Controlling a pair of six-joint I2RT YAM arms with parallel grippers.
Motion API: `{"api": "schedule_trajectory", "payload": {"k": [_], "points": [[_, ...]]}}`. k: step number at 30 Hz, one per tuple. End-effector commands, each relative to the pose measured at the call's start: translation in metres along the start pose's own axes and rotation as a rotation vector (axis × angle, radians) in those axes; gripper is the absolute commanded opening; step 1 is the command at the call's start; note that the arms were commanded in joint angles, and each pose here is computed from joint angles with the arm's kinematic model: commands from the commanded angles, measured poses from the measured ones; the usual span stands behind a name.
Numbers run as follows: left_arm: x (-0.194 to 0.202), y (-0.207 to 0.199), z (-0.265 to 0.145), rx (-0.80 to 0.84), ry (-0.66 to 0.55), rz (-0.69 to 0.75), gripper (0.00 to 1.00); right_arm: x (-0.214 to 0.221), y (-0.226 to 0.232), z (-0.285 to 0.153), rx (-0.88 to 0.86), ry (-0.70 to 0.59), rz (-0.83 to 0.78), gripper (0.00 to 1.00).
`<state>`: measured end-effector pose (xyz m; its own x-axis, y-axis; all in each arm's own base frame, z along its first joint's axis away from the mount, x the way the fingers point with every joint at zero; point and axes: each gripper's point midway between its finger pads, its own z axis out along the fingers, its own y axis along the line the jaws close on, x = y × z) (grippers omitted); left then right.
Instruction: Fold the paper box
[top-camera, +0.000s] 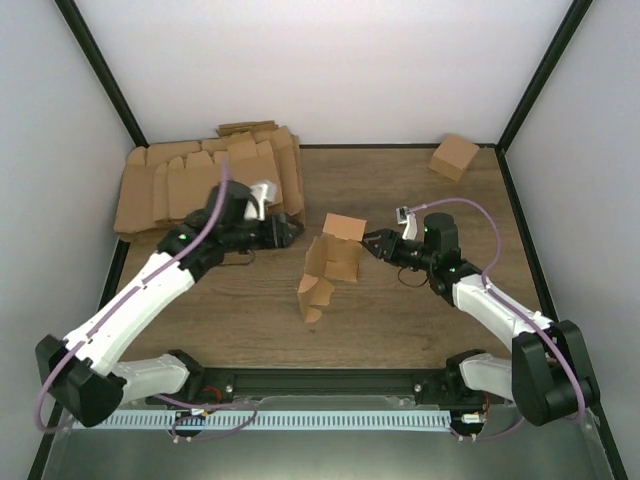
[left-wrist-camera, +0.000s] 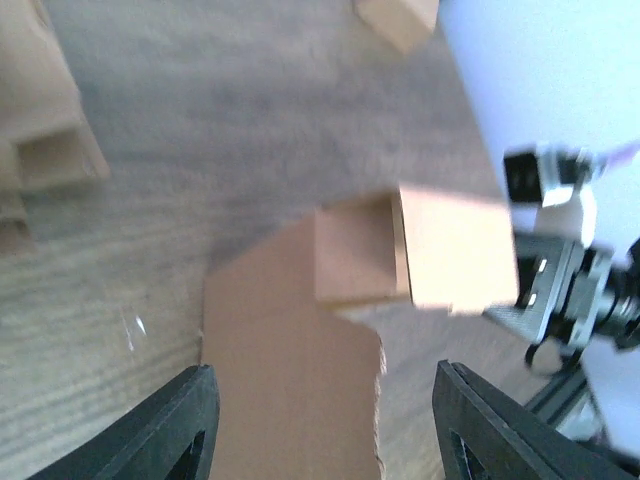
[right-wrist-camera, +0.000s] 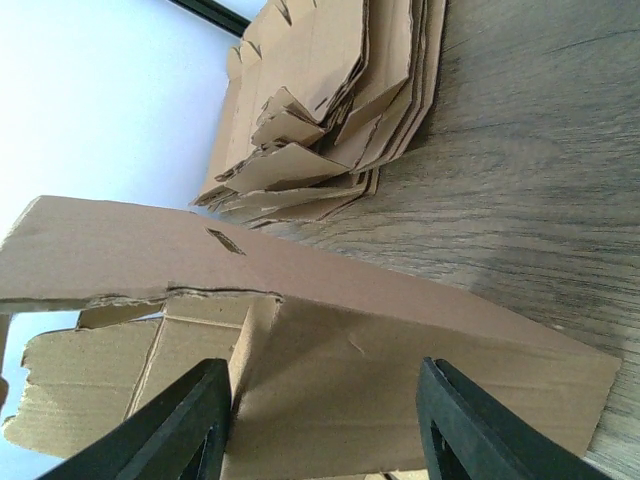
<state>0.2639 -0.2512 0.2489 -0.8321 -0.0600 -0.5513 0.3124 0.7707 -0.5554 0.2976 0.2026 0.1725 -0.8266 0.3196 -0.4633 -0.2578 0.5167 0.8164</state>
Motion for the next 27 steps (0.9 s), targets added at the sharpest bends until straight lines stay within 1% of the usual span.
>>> {"api": "schedule_trajectory", "payload": {"k": [1, 4, 7, 13, 19, 25, 27], "points": [[-0.041, -0.001, -0.031, 0.125, -0.114, -0.054, 0.62, -0.014, 0.009, 0.0, -0.012, -0.02, -0.037, 0.54], [-0.043, 0.012, -0.019, 0.167, -0.08, -0.077, 0.6, -0.016, 0.011, 0.0, -0.013, -0.021, -0.043, 0.54], [-0.04, 0.02, 0.003, 0.208, -0.032, -0.089, 0.59, -0.017, 0.012, 0.001, -0.014, -0.016, -0.046, 0.54], [-0.036, 0.015, 0.032, 0.325, 0.036, -0.094, 0.62, -0.018, 0.014, 0.002, -0.02, -0.011, -0.048, 0.53], [-0.028, 0.01, 0.055, 0.404, 0.096, -0.105, 0.61, -0.018, 0.014, 0.002, -0.02, -0.004, -0.05, 0.53], [-0.021, 0.009, 0.074, 0.404, 0.143, -0.111, 0.54, -0.016, 0.013, 0.004, -0.022, 0.005, -0.042, 0.53], [-0.018, 0.012, 0.08, 0.397, 0.157, -0.118, 0.5, -0.016, 0.014, 0.003, -0.026, 0.006, -0.048, 0.53]]}}
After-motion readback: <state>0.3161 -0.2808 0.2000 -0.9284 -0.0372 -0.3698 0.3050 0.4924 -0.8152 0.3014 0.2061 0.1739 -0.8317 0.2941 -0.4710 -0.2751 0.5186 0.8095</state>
